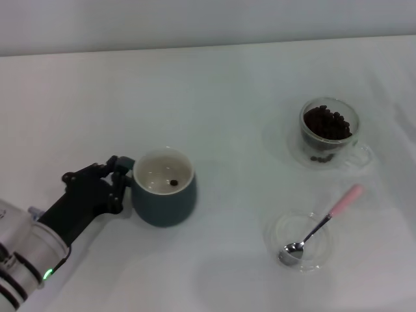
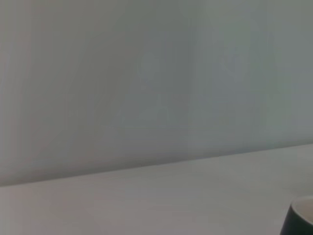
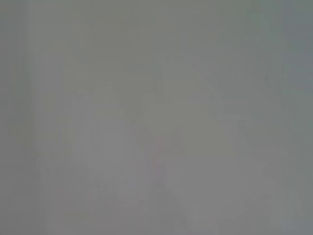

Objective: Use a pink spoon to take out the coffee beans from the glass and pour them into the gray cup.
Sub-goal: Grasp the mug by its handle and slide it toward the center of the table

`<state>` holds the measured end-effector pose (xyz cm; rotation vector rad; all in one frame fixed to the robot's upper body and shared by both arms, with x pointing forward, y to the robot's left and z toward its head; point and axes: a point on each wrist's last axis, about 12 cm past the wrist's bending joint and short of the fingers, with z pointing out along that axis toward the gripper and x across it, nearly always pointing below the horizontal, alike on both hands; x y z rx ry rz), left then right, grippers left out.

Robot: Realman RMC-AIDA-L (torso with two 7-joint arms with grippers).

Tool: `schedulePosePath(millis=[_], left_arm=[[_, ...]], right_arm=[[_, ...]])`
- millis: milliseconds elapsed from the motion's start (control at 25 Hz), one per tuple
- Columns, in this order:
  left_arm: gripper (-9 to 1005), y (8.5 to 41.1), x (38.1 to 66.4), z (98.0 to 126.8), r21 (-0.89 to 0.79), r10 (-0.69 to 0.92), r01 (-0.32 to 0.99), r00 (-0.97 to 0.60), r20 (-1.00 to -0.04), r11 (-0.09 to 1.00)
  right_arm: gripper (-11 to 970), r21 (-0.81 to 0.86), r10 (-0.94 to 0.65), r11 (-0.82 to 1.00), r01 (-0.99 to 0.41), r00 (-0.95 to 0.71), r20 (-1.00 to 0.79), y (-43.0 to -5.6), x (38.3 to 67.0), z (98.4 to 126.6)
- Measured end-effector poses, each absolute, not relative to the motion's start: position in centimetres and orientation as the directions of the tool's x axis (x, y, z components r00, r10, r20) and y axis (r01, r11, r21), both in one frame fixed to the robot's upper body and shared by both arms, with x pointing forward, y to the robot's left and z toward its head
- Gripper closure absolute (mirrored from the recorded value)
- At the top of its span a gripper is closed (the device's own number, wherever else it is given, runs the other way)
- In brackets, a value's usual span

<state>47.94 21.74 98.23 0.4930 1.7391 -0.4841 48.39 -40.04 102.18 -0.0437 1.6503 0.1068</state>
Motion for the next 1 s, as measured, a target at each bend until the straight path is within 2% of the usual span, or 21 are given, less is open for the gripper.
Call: schedulePosePath(millis=[680, 1000], left_arm=[[855, 17.2, 49.2, 99.4, -0.042, 0.125, 0.729, -0.173, -0.977, 0.683], [856, 16.7, 49.5, 99.5, -0.028, 0.152, 0.752, -0.169, -0.974, 0.658]], right_arm=[[164, 0.052, 0.044, 0.994, -0.096, -0.083, -0.996, -39.8, 48.3, 102.1], [168, 0.057, 0.048, 0.994, -0.099, -0.083, -0.995, -39.7, 48.3, 102.0]])
